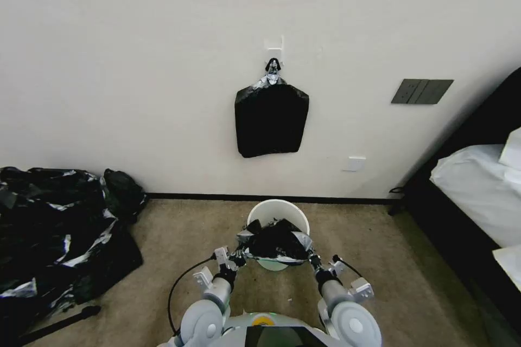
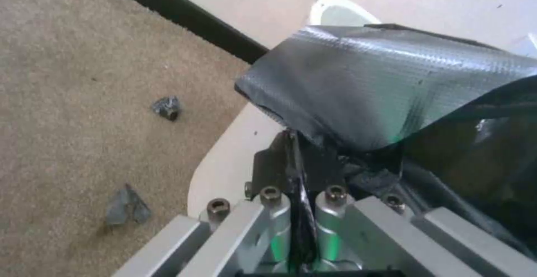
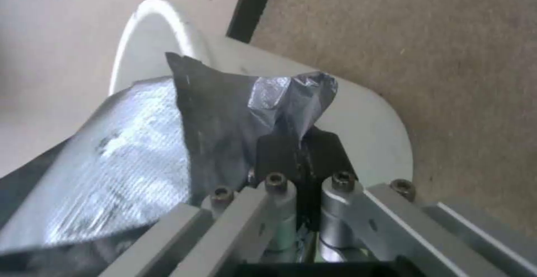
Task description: Place a trash bag onto the trash bin.
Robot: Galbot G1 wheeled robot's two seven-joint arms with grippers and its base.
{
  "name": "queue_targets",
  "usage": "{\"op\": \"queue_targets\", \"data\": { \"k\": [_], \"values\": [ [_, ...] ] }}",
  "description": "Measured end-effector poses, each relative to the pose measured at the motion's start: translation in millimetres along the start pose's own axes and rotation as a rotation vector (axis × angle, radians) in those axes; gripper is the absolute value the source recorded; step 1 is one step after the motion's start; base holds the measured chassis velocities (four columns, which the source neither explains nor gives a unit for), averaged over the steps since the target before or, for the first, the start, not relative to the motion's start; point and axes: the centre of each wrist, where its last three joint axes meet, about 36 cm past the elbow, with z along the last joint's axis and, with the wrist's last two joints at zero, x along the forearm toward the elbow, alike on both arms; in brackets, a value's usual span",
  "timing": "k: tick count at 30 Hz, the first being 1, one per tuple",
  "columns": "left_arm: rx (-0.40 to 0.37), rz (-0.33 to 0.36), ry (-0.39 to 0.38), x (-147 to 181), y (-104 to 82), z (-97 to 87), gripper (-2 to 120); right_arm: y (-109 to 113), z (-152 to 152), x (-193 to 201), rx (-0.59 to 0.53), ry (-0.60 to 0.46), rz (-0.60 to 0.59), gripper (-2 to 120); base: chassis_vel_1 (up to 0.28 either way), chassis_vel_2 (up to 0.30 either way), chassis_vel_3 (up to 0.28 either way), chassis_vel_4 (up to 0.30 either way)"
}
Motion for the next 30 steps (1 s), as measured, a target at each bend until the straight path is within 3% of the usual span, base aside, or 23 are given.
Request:
{"op": "queue_targets", "data": {
  "k": [8, 18, 30],
  "values": [
    [0.009, 0.002, 0.013, -10, 4.5, 12.2, 0, -4, -2, -22, 0.021, -0.002, -0.013, 0, 0.000, 0.000, 0.000, 0.000],
    [-0.004, 0.020, 0.002, -25, 2.9, 12.0, 0, 0, -8, -38, 0.063, -0.006, -0.027, 0, 0.000, 0.000, 0.000, 0.000],
    [-0.024, 0.010, 0.015, -47, 18.5, 23.4, 0, -8, -6, -58, 0.108, 0.017, 0.009, 0, 0.000, 0.000, 0.000, 0.000]
  ]
}}
